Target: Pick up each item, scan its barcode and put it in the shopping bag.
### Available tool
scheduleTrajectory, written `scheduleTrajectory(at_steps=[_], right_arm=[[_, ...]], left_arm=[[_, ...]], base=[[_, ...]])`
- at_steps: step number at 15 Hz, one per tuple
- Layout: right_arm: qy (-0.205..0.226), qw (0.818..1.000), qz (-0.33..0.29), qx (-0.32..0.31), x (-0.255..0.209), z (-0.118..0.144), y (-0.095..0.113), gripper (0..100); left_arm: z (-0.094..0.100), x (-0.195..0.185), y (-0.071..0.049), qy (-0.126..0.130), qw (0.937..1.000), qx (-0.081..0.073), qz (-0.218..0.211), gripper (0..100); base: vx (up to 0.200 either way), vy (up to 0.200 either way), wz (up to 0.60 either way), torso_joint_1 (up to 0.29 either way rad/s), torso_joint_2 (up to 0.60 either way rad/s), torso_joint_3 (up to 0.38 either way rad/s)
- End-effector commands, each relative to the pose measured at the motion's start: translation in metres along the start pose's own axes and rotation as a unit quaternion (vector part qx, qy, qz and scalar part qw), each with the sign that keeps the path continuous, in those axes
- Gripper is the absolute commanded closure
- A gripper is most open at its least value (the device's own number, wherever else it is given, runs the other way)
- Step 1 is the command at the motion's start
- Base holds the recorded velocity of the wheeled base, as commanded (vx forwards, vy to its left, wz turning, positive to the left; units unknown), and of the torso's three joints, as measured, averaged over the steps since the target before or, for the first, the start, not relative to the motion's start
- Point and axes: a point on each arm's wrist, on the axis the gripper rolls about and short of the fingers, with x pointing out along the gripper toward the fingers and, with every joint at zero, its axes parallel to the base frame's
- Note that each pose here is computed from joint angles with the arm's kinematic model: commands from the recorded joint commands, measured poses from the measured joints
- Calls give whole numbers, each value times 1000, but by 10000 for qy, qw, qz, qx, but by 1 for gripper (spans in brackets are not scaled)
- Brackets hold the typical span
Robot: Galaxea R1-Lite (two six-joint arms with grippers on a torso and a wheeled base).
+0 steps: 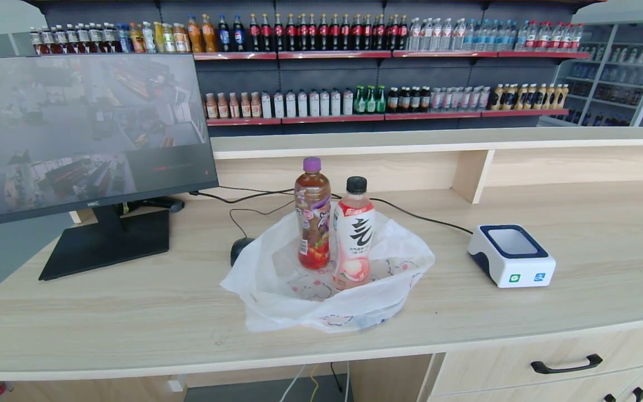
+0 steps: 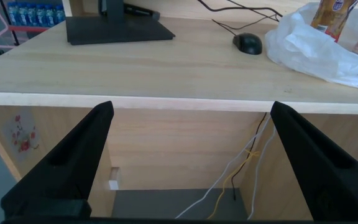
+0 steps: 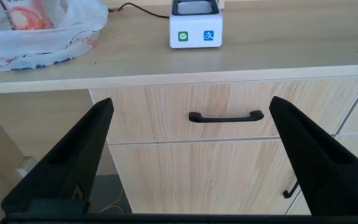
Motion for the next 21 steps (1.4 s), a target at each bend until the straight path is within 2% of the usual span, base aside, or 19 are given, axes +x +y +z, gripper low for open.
scheduleTrajectory(at_steps=[1,7,17,21], right_arm=[[10,10000,1,2,0,0,0,0],[10,10000,1,2,0,0,0,0],[9,10000,-6,2,0,0,0,0],[10,10000,1,2,0,0,0,0]], left_arm=[[0,0,0,-1,10000,-6,-6,0],[0,0,0,-1,10000,-14,2,0],[0,0,0,-1,10000,-29,10,0],[0,0,0,-1,10000,-29,2,0]], base=[[0,-200,0,2,-2,2],[0,-200,0,6,4,2],[-200,-200,0,1,1,1],[0,-200,0,2,5,4]])
